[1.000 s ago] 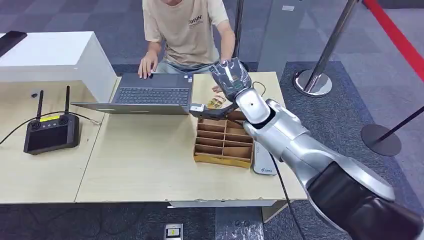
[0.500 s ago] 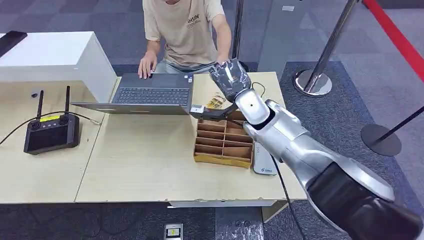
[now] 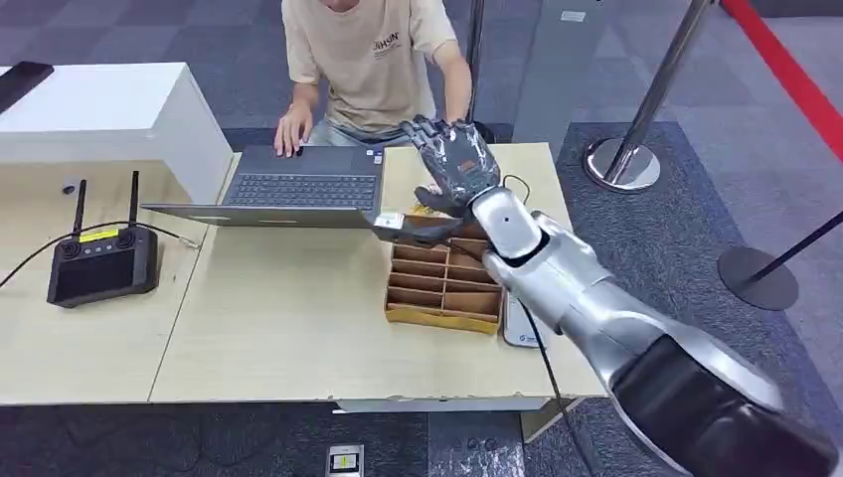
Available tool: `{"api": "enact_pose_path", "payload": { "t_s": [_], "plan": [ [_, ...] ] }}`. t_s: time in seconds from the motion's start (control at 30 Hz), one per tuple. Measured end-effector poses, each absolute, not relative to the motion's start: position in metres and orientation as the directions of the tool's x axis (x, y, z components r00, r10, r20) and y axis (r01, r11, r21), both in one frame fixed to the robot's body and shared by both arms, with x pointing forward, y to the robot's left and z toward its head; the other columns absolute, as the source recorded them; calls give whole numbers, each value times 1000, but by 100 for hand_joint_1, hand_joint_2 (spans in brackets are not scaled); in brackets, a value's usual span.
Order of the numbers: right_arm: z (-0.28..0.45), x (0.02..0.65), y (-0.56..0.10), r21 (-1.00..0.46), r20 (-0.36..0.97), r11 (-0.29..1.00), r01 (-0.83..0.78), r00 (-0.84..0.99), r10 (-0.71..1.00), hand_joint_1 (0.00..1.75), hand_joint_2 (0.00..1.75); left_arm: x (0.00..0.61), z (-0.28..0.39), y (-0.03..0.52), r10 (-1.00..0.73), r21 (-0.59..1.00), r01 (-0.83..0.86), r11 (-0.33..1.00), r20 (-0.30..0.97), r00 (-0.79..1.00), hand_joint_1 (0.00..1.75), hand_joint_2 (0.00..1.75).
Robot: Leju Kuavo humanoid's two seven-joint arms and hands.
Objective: Pass the card to the sensor for recognition and then transmit it.
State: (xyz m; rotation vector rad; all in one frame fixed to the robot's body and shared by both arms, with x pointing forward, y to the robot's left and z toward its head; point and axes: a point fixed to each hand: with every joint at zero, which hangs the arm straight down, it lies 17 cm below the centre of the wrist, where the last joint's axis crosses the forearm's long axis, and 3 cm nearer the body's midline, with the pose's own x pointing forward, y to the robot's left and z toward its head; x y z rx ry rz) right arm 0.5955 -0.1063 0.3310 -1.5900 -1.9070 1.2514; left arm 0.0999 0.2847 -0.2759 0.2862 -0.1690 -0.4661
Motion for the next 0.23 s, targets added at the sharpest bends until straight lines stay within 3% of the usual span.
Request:
{"api": "enact_pose_path", "payload": {
  "t_s": [0.23],
  "plan": [
    [346,577,-154,-773,-90,108,625,-277,957,0,0,89,-278,286,-457,303,417,857,74,886,0,0]
  ]
}}
